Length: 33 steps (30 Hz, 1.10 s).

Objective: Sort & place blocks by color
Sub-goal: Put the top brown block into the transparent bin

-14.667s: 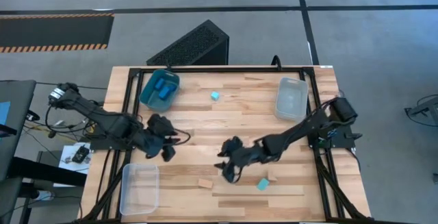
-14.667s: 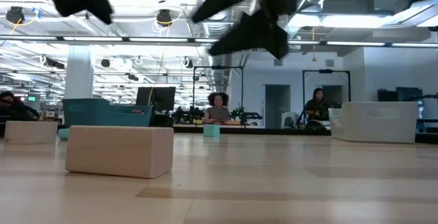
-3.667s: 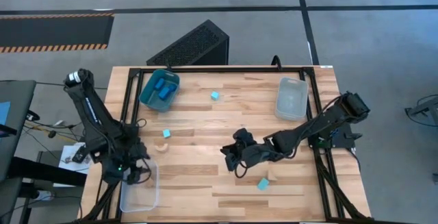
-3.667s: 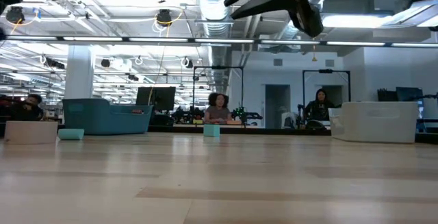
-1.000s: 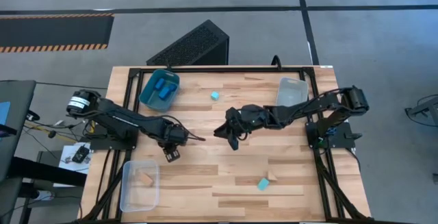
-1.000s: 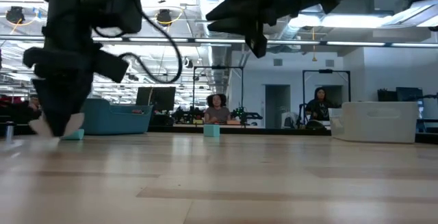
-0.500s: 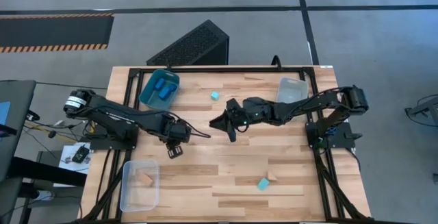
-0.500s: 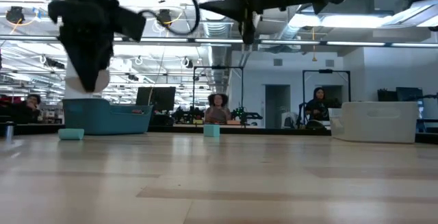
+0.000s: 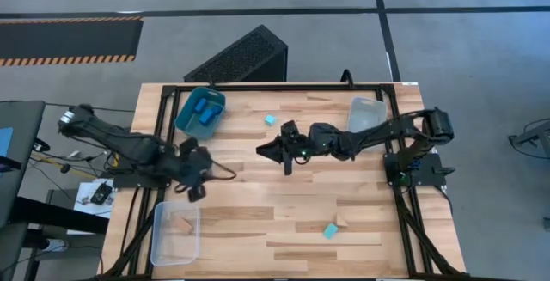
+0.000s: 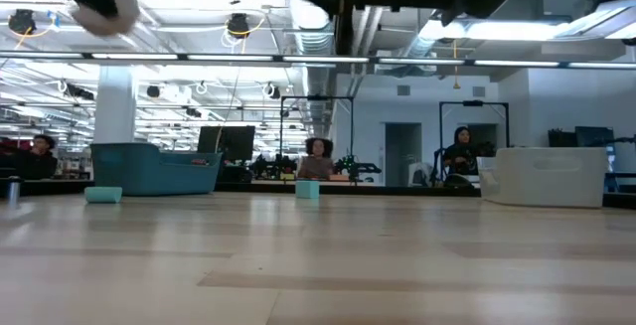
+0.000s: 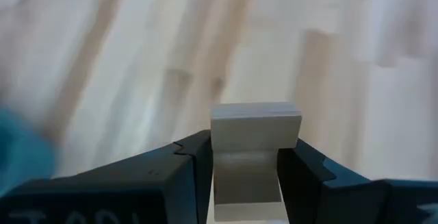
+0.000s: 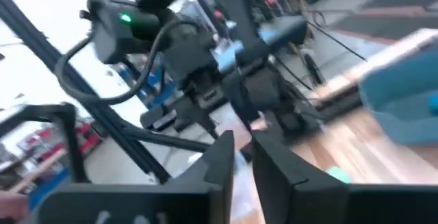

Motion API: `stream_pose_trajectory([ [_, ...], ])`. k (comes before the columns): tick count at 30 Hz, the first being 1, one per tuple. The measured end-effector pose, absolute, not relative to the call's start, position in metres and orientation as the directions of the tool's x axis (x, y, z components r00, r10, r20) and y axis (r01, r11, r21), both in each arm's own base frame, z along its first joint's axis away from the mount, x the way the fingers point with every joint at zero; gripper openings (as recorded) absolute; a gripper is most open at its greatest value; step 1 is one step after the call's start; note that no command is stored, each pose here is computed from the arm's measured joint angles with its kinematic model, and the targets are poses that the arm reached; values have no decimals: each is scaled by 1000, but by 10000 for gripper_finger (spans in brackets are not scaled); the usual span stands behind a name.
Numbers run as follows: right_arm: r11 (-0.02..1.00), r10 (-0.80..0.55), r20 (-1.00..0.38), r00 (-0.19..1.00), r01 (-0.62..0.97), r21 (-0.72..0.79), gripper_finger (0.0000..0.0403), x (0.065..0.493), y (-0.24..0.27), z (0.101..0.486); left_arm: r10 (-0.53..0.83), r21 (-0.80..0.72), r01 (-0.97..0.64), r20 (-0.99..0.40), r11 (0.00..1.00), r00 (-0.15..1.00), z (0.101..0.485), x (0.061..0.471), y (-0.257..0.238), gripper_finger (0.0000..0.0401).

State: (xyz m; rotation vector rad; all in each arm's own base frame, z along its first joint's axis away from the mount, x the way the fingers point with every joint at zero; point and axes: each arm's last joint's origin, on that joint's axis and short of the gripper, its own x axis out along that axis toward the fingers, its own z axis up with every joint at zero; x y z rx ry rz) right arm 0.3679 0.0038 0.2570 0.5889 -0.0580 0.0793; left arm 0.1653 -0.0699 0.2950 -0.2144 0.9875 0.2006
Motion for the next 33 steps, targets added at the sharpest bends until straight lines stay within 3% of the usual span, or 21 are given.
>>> stream_pose_trajectory([
  [4,821,20,141,990,-97,563,32,369,12,268,-196,-270,-62,-821,961,536,306,141,-94,100],
  [8,809,-40,150,988,-57,585,8,373,25,279,-304,-304,82,-813,949,496,305,112,-125,100],
  [13,822,-164,112,980,73,564,22,375,51,288,-280,-247,132,-840,960,466,279,85,-150,104],
  [18,803,-274,63,960,192,564,6,372,73,290,-238,-213,106,-850,971,470,251,73,-159,105],
  [24,750,-341,43,939,245,614,12,365,97,290,-289,-256,135,-827,957,482,219,72,-168,106],
  [33,631,-453,-32,891,346,694,5,349,133,280,-241,-208,122,-870,970,431,182,69,-162,107],
])
